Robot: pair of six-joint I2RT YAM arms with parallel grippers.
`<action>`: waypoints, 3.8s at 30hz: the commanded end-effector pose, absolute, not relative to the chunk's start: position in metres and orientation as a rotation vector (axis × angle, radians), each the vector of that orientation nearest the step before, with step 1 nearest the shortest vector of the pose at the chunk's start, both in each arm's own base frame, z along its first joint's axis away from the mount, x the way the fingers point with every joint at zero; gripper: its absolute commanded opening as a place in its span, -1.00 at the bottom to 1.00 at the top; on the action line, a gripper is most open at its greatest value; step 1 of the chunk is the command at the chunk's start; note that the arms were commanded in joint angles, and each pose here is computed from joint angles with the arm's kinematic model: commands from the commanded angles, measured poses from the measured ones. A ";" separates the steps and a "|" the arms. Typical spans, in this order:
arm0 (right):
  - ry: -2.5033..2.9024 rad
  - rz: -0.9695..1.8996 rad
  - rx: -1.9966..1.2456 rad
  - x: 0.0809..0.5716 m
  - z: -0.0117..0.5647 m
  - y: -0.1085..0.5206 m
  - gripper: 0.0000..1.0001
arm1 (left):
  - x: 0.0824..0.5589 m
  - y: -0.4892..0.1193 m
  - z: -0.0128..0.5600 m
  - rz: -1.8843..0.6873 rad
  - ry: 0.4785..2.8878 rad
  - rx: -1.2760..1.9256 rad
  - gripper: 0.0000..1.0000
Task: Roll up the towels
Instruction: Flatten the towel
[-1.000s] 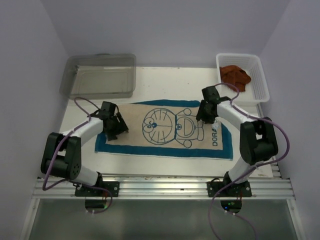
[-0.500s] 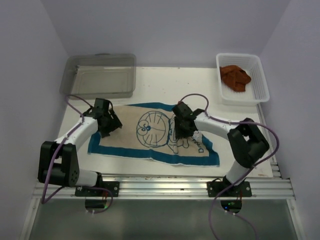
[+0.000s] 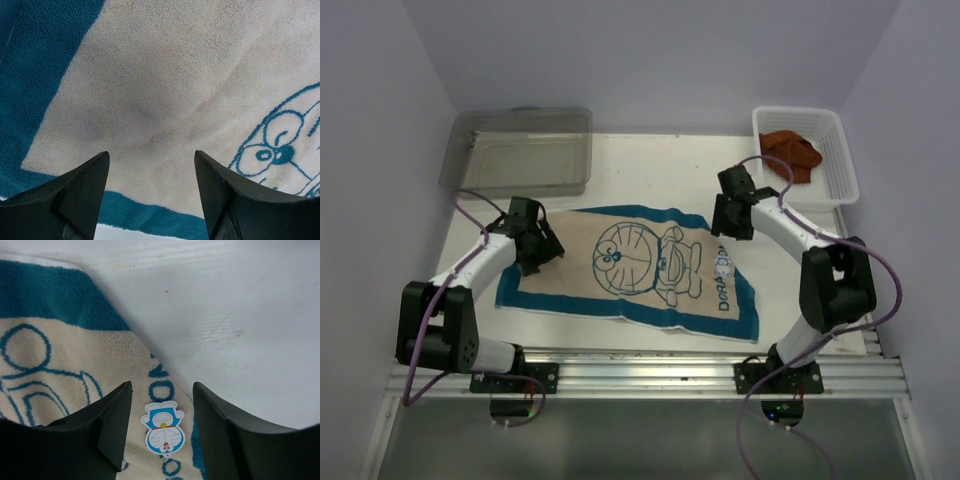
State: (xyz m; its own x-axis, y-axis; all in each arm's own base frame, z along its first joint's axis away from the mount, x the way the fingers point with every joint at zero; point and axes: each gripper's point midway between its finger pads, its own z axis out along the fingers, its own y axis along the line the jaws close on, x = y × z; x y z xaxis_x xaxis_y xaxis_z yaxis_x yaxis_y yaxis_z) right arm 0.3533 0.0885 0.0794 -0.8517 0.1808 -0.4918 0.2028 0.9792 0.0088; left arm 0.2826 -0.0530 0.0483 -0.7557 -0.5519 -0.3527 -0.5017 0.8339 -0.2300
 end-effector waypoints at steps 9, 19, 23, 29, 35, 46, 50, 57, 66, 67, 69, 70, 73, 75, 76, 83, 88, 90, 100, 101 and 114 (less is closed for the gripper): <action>2.751 -0.027 0.200 0.356 0.030 0.098 -0.33 | 0.283 -0.055 0.055 -0.192 2.600 -0.745 0.46; 2.386 -0.251 0.304 0.355 0.128 0.062 -1.00 | 0.285 -0.053 0.061 -0.180 2.591 -0.715 0.46; 2.397 -0.361 0.194 0.328 0.114 0.090 -0.73 | 0.285 -0.054 0.059 -0.188 2.596 -0.710 0.45; 2.521 -0.454 0.031 0.297 0.057 0.125 -0.37 | 0.282 -0.054 0.052 -0.184 2.617 -0.707 0.45; 2.438 -0.449 0.050 0.310 0.099 0.113 -0.01 | 0.283 -0.055 0.053 -0.186 2.619 -0.698 0.45; 2.528 -0.083 0.260 0.347 0.096 0.086 0.13 | 0.281 -0.057 0.050 -0.202 2.625 -0.702 0.45; 2.594 -0.022 0.293 0.361 0.075 0.091 0.13 | 0.283 -0.058 0.052 -0.211 2.620 -0.697 0.45; 2.685 -0.023 0.286 0.354 0.035 0.095 -0.56 | 0.281 -0.058 0.053 -0.214 2.621 -0.695 0.44; 2.273 -0.147 0.446 0.340 0.134 0.044 -1.00 | 0.281 -0.058 0.049 -0.212 2.626 -0.694 0.44; 2.244 -0.116 0.428 0.335 0.131 0.044 -1.00 | 0.281 -0.058 0.048 -0.211 2.627 -0.694 0.44; 2.197 -0.014 0.398 0.319 0.137 0.052 -0.96 | 0.282 -0.058 0.045 -0.211 2.633 -0.693 0.44; 2.193 0.016 0.388 0.315 0.136 0.056 -0.78 | 0.282 -0.059 0.043 -0.211 2.637 -0.695 0.44; 2.306 0.011 0.315 0.292 0.099 0.073 -0.34 | 0.283 -0.060 0.038 -0.213 2.651 -0.695 0.44; 2.397 -0.081 0.274 0.279 0.073 0.078 -0.07 | 0.284 -0.060 0.036 -0.212 2.652 -0.697 0.44; 2.429 -0.129 0.252 0.272 0.070 0.080 0.03 | 0.284 -0.060 0.034 -0.210 2.658 -0.699 0.43; 2.359 -0.214 0.223 0.286 0.105 0.072 0.06 | 0.283 -0.065 0.030 -0.243 2.677 -0.709 0.44; 2.343 -0.295 0.251 0.309 0.127 0.055 -0.01 | 0.281 -0.068 0.026 -0.262 2.688 -0.727 0.44; 2.391 -0.209 0.243 0.315 0.122 0.059 0.08 | 0.279 -0.063 0.027 -0.219 2.689 -0.734 0.44; 2.561 -0.136 0.236 0.338 0.089 0.071 0.26 | 0.280 -0.033 0.041 -0.018 2.605 -0.733 0.72; 2.571 -0.115 0.234 0.337 0.086 0.075 0.26 | 0.282 -0.035 0.037 -0.029 2.602 -0.735 0.71; 2.550 -0.012 0.258 0.344 0.097 0.088 0.25 | 0.265 -0.049 -0.018 0.040 2.734 -0.814 -0.53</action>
State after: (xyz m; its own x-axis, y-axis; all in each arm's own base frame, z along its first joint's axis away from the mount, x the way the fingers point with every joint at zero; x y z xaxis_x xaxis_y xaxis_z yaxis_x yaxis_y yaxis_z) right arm 0.3316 0.0785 0.0754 -0.8497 0.1559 -0.5037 0.1894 0.9818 -0.0156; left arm 0.2771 -0.0361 0.0102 -0.7915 -0.4962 -0.3568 -0.5172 0.8549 -0.0416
